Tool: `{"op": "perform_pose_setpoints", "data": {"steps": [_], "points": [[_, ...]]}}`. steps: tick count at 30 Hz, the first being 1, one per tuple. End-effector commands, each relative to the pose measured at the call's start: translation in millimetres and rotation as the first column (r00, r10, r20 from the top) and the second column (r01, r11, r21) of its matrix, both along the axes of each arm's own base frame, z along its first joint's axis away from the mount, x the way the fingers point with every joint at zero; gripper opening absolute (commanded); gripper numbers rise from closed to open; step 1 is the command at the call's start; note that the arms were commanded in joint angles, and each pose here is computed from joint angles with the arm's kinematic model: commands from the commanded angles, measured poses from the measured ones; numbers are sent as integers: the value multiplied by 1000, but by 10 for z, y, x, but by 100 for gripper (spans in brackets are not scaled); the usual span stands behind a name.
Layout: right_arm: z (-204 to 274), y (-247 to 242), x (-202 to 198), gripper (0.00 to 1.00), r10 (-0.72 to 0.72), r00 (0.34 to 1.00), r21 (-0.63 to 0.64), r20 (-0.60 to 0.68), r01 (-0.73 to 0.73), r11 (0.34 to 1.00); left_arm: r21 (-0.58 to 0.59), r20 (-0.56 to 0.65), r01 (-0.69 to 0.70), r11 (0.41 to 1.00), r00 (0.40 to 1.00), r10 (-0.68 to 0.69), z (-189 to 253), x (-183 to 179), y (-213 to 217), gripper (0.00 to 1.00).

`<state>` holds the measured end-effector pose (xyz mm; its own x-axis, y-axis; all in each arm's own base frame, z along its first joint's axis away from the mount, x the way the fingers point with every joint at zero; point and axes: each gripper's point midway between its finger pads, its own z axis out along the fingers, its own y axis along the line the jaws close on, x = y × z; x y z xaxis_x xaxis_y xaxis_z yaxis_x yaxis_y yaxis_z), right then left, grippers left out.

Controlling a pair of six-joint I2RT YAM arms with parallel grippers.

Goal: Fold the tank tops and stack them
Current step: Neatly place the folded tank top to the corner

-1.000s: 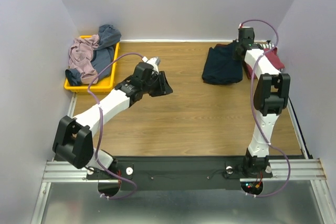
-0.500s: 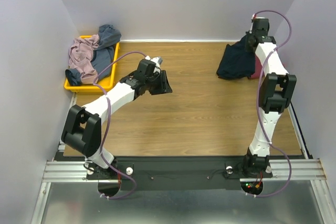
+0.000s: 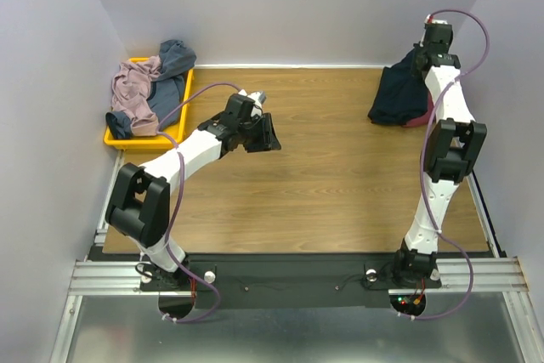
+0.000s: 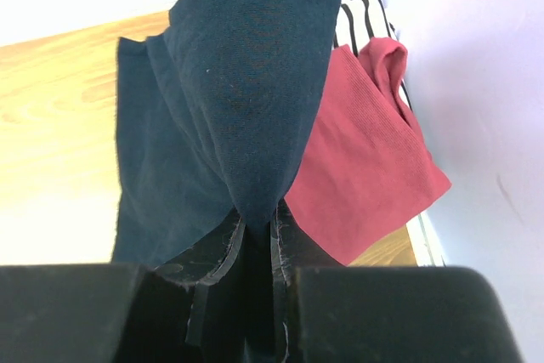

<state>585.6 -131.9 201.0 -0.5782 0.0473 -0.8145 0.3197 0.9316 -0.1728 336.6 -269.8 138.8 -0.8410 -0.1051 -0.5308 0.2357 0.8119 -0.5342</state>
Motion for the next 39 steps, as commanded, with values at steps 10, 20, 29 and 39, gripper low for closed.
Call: {"op": "perform_pose_setpoints", "data": {"steps": [10, 20, 29, 39], "points": [[-199, -540, -19, 0, -188, 981, 20, 39, 187, 982, -28, 37, 35, 999, 999, -34, 130, 113, -94, 51], [-476, -946, -202, 2, -311, 950, 2, 10, 311, 950, -36, 23, 55, 998, 998, -54, 75, 120, -142, 51], [-614, -986, -385, 86, -396, 918, 22, -9, 396, 918, -39, 21, 68, 997, 998, -67, 50, 88, -144, 51], [-368, -310, -619, 96, -307, 952, 192, 11, 300, 935, -73, 23, 71, 995, 997, -70, 82, 57, -168, 51]]}}
